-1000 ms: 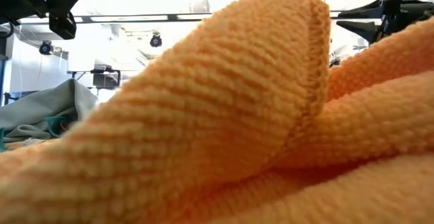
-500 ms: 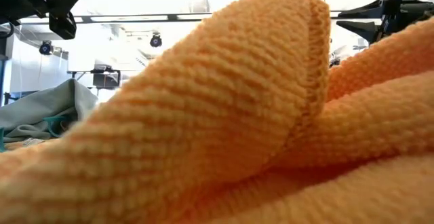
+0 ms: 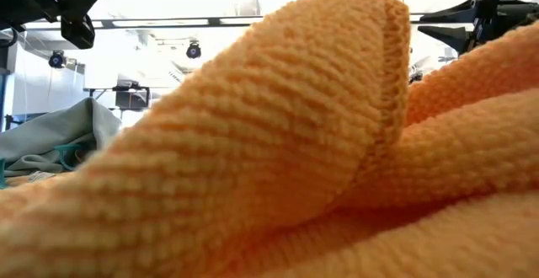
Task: Sort microfiber towel by color & place in baskets
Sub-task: Put the blue towel into the left black wire basket
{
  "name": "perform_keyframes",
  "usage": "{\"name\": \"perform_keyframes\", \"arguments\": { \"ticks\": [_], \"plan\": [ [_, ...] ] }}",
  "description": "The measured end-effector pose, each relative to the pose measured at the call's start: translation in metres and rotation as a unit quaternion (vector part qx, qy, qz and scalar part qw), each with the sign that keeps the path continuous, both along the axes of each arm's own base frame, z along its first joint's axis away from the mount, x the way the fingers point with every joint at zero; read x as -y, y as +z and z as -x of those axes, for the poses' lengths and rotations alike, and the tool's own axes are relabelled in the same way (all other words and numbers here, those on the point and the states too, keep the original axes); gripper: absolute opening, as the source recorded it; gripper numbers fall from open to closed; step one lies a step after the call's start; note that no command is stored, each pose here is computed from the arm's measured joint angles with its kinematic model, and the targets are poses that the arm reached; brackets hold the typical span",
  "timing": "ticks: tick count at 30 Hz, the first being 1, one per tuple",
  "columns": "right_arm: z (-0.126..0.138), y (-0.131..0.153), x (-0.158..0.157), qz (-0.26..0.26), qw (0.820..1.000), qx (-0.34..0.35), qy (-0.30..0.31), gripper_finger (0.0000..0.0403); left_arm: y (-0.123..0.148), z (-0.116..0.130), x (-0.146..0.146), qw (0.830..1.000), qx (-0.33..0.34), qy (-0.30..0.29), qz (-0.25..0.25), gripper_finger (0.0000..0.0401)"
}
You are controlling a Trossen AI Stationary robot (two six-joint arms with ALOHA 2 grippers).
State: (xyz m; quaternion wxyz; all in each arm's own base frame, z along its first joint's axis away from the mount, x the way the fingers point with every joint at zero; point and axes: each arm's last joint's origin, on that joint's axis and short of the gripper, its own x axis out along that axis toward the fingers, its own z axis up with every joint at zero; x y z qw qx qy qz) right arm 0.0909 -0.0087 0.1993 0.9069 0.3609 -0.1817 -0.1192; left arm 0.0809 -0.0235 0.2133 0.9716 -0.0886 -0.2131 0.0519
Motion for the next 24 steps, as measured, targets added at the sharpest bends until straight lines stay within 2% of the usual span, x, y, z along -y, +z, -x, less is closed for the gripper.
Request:
{"name": "perform_keyframes", "arguments": {
  "ticks": [24],
  "plan": [
    [0.0001,0.0007,-0.0002,0.003,1.000,0.003,0.003,0.0059,0.0000,0.0000,0.0000,1.000,0.000,0.000,0.000,0.0034]
  ]
}}
